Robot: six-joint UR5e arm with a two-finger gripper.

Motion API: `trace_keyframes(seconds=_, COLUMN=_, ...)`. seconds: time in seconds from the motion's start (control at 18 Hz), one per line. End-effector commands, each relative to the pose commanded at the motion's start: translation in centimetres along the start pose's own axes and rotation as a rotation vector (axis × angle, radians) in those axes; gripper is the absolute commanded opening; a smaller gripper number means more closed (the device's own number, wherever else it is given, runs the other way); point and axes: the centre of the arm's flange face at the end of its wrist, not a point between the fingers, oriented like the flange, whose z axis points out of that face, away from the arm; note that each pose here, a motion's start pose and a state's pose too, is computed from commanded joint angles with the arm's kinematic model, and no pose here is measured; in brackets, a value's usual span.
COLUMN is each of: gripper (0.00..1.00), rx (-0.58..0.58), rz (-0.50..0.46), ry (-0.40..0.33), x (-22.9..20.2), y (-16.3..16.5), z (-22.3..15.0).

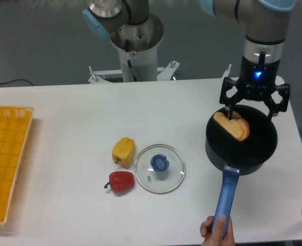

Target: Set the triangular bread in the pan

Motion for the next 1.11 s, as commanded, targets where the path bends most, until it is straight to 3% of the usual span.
trace_keyframes(seconds=0.67, gripper=1.0, rx=-0.039, rz=0.043, ry=0.083, x=5.8, y=0.0, z=0.6)
trace_keyframes(seconds=0.94, gripper=1.0, rx=-0.053, rz=0.212, ry=0.107, x=10.1, y=-1.7, z=1.2)
trace_keyframes(seconds=1.11, gripper=1.0, rx=-0.055, rz=0.251, ry=0.128, x=12.3, y=-2.0, z=1.6)
